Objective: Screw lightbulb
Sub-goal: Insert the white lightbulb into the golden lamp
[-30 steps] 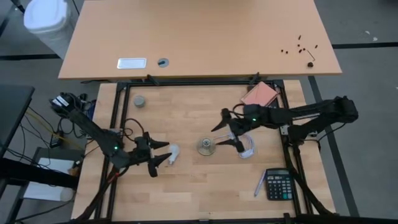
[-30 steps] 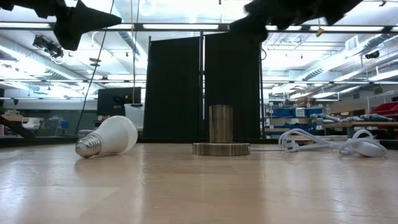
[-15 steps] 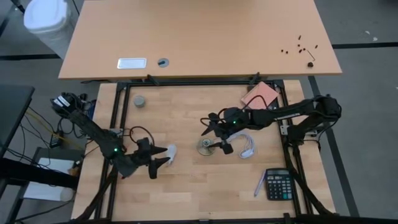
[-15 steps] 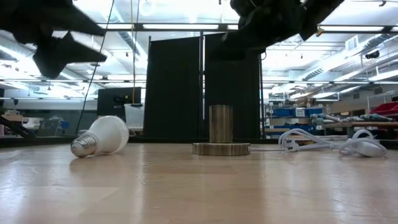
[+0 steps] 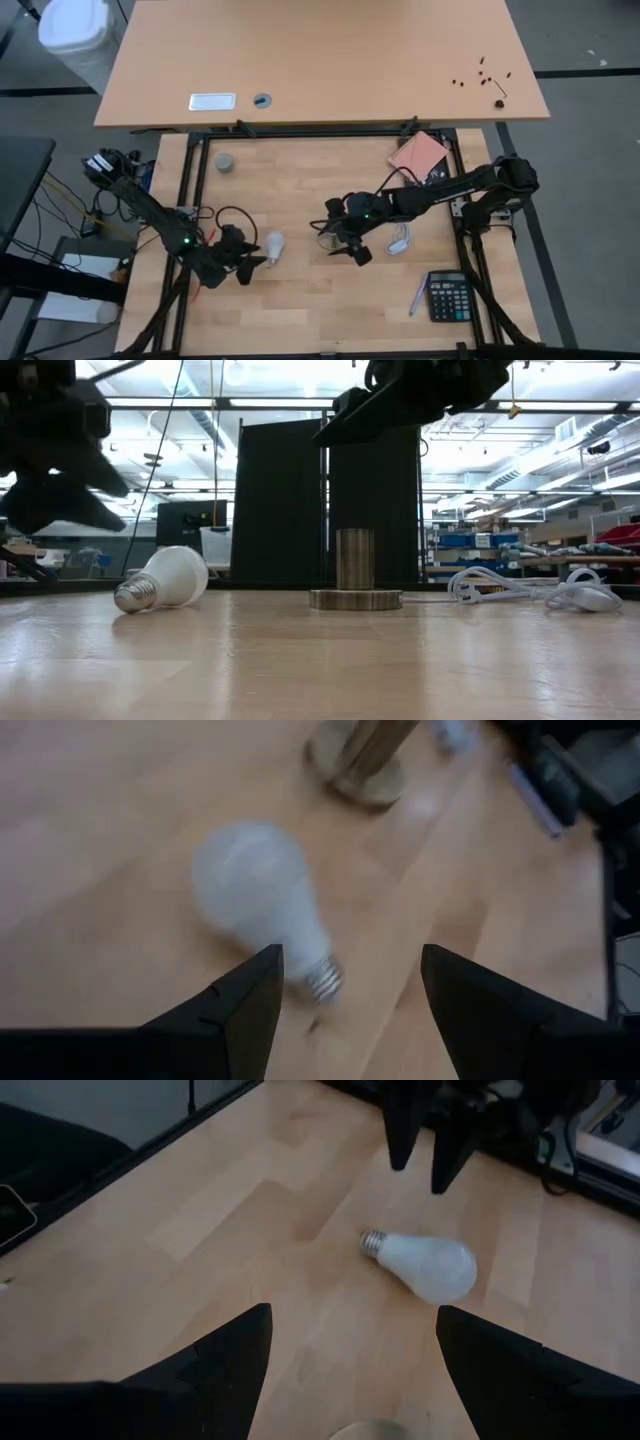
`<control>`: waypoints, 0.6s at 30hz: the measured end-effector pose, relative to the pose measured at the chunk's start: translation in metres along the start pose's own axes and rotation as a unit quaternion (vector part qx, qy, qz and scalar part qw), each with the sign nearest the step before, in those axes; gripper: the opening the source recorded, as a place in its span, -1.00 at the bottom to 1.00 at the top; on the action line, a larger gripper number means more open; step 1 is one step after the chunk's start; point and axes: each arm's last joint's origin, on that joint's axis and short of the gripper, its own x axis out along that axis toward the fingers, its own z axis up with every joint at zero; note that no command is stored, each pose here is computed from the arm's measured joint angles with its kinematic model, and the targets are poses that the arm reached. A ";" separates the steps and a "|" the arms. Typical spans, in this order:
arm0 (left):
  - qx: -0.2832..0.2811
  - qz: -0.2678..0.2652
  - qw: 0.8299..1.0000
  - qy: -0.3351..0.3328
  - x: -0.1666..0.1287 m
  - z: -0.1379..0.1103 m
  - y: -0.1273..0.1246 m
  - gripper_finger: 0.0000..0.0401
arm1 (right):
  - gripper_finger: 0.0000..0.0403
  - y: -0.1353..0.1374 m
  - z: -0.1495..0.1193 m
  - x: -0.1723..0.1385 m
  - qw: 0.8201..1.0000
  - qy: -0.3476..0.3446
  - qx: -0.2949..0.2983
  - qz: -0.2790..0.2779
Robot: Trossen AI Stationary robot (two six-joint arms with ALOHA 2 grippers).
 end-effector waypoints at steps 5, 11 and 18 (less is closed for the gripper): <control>-0.033 0.051 0.998 0.015 0.000 -0.002 0.012 0.21 | 0.45 -0.001 0.000 0.002 1.000 0.002 -0.005 0.000; -0.025 0.061 0.998 0.025 0.005 0.003 0.014 0.12 | 0.45 -0.002 0.001 0.002 1.000 -0.005 -0.013 -0.004; 0.030 0.057 0.998 0.028 0.009 0.008 0.013 -0.43 | 0.45 -0.005 0.000 0.002 0.999 0.003 -0.027 -0.019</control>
